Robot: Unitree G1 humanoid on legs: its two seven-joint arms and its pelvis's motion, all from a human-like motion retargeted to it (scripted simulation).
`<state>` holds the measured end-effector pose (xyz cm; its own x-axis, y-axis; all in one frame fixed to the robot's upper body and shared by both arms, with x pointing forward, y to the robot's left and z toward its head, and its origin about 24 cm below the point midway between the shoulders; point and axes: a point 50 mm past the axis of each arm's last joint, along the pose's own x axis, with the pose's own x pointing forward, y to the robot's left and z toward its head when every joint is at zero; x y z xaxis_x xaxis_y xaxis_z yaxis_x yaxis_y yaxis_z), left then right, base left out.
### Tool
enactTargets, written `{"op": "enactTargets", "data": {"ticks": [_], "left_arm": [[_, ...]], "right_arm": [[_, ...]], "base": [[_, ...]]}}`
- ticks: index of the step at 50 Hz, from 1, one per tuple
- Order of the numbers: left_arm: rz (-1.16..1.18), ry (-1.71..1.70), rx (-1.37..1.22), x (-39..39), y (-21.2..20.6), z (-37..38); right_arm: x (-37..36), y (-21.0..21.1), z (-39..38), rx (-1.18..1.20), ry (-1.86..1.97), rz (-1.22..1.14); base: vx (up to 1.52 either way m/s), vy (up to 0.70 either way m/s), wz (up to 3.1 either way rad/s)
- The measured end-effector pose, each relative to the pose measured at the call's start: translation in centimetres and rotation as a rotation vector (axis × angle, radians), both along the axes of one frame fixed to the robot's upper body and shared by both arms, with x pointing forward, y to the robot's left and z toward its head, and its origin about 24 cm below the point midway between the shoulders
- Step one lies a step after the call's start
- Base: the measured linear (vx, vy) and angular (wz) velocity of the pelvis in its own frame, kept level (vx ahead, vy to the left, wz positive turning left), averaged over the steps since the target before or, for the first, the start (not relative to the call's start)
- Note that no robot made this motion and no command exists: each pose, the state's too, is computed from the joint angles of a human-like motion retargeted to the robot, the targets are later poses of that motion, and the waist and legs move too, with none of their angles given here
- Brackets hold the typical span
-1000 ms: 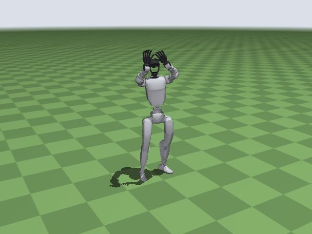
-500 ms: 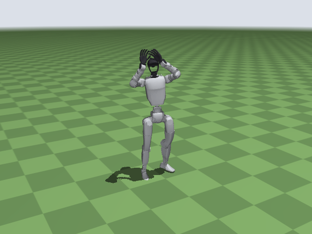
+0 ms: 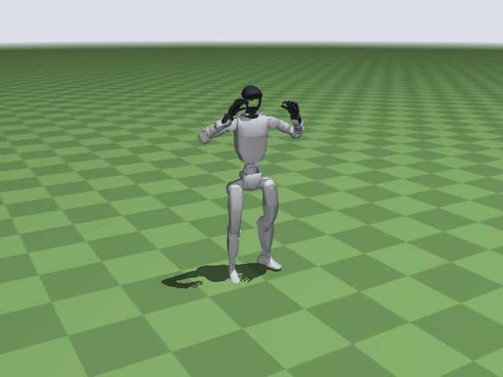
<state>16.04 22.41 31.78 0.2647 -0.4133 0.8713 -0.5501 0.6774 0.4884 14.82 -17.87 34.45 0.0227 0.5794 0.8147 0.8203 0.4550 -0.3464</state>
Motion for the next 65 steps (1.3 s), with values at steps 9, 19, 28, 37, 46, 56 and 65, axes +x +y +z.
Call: {"op": "enactTargets", "data": {"ticks": [9, 19, 28, 37, 46, 56, 65], "left_arm": [[0.112, 0.302, 0.095, 0.6, 2.2, -0.9], [0.097, 0.398, 0.230, 1.0, 1.2, -0.4], [0.028, 0.521, 0.229, 0.9, 1.3, -0.5], [0.042, 0.570, 0.223, 0.2, 1.9, -0.7], [0.046, 0.562, 0.219, -0.2, 1.9, -0.9], [0.067, 0.582, 0.245, 0.1, 2.0, -1.3], [0.072, 0.612, 0.211, 0.0, 2.7, -1.7]], "right_arm": [[2.6, -3.3, -1.6, -0.045, 0.377, -0.242], [3.5, -4.3, -2.0, -0.109, 0.597, -0.349], [2.5, -4.9, -2.6, -0.075, 0.709, -0.308], [1.6, -6.1, -2.9, -0.043, 0.778, -0.376], [1.1, -6.9, -3.0, -0.086, 0.789, -0.494], [0.9, -7.2, -3.2, -0.116, 0.786, -0.551], [1.0, -7.6, -3.5, -0.093, 0.805, -0.562]], "base": [[-0.03, 0.04, 0.10], [-0.05, 0.07, 0.18], [-0.02, 0.03, 0.05], [0.00, 0.00, 0.00], [-0.01, 0.00, -0.01], [-0.06, 0.00, -0.05], [-0.05, -0.01, -0.03]]}}
